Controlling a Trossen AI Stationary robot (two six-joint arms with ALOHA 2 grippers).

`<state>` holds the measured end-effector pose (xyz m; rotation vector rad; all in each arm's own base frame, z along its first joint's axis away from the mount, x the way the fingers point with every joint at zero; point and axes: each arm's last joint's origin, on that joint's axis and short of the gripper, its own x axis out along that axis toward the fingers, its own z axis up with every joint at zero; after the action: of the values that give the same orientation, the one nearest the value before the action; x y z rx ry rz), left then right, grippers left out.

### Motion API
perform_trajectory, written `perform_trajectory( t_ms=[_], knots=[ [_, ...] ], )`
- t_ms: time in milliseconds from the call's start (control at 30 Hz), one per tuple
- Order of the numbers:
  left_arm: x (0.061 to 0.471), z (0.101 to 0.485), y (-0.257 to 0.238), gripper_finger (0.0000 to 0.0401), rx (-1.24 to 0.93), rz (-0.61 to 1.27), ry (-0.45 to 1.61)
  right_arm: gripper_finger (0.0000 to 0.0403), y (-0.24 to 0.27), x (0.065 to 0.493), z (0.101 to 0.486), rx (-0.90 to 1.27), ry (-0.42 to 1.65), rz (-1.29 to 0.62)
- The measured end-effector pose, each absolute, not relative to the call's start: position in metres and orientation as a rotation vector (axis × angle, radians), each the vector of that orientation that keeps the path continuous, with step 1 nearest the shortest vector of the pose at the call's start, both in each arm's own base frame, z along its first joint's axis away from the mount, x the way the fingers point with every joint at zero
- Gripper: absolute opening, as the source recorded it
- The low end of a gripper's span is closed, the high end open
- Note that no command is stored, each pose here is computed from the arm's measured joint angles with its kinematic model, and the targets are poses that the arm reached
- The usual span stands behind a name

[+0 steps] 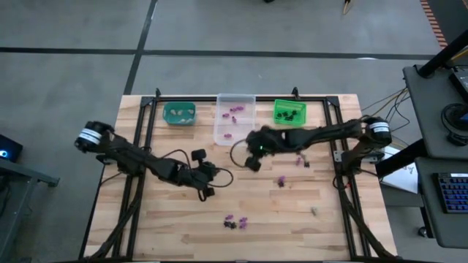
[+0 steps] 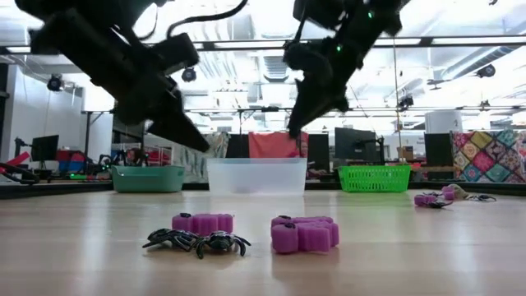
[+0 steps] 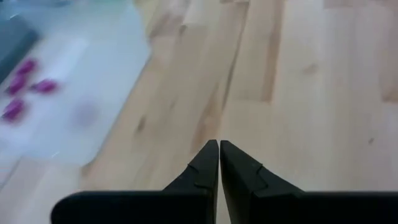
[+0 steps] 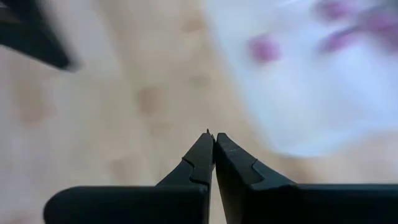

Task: Sort Halloween decoration
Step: Put the black spider toy into the green bin

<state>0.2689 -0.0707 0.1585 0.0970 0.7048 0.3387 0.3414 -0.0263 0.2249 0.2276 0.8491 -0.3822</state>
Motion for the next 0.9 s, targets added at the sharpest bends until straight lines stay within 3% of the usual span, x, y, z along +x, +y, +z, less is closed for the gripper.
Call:
perform_trajectory(
  t_ms=[233, 533, 667, 900],
  knots=[
    [0.251, 0.176, -0.064, 0.0000, 0.029, 0.401, 0.728, 0.0008, -0.096, 0.311, 0.256, 0.085, 0.973, -0.752],
    [0.252, 0.174, -0.065, 0.0000, -0.034, 0.431, 0.718, 0.0010, -0.205, 0.247, 0.221, 0.372, 1.081, -1.103],
    [0.255, 0.169, -0.066, 0.0000, -0.040, 0.437, 0.723, 0.0024, -0.223, 0.232, 0.207, 0.528, 1.048, -1.051],
    [0.259, 0.161, -0.067, 0.0000, -0.034, 0.439, 0.735, 0.0068, -0.223, 0.227, 0.196, 0.534, 1.050, -1.044]
  ],
)
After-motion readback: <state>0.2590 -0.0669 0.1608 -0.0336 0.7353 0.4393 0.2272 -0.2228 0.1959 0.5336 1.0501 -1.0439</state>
